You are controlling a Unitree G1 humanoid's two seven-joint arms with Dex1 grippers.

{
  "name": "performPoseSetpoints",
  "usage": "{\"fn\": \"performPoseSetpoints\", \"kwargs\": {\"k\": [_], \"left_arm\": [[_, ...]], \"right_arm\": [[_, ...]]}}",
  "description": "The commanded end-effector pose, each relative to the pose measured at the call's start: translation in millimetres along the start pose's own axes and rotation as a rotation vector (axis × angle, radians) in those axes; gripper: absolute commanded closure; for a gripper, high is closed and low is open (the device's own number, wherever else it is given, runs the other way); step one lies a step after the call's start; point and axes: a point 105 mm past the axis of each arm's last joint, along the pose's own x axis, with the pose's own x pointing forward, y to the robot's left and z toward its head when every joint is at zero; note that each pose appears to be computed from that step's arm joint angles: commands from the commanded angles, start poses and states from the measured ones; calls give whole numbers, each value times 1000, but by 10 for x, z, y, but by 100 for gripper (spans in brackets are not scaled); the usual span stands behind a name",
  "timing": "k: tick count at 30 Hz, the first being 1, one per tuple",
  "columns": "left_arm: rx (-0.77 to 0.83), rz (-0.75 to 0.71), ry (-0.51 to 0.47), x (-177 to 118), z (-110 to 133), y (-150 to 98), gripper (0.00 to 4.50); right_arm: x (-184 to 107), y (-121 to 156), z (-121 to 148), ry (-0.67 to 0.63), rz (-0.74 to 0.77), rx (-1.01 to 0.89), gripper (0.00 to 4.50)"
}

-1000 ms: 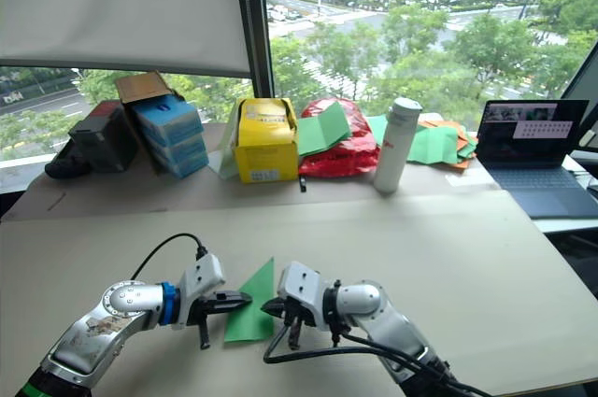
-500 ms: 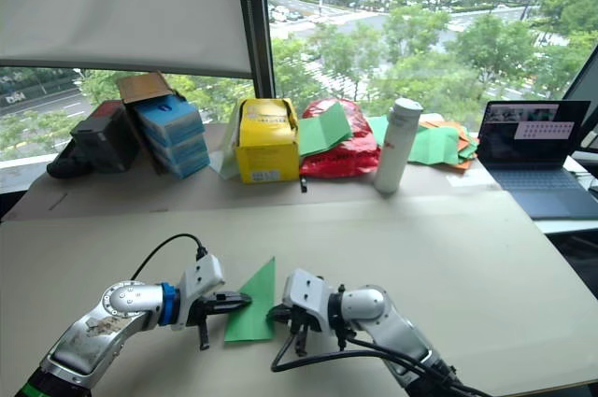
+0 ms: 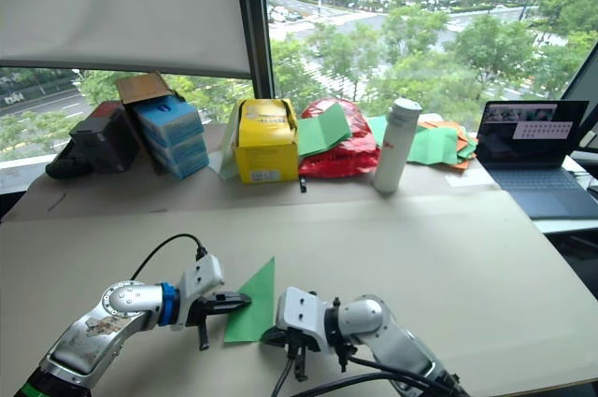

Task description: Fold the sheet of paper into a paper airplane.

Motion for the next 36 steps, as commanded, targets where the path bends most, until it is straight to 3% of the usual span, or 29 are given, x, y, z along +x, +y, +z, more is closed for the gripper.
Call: {"fn": "performPoseSetpoints", "kwargs": {"k": [1, 5, 10, 16, 21, 27, 34, 36], "left_arm": [[-46, -27, 64, 27, -181, -64, 448], [-48, -29, 61, 31, -177, -52, 448], [-63, 25, -27, -113, 15, 194, 448], [31, 56, -52, -425, 253, 506, 448], [161, -31, -17, -446, 346, 583, 448], [541, -220, 99, -348, 259, 684, 264], [756, -289, -58, -170, 673, 809, 27], [770, -335, -92, -119, 758, 790, 27]], "right_arm": [[30, 131, -174, 57, 49, 70, 450], [-37, -72, -3, -26, -52, 97, 450], [-428, -267, 441, -218, -182, 182, 450], [-573, -243, 499, -182, -261, 183, 450], [-566, -301, 434, -162, -342, 212, 450], [-569, -343, 324, -123, -383, 220, 450], [-559, -355, 282, -108, -405, 230, 450], [-558, -351, 285, -112, -412, 233, 450]]}}
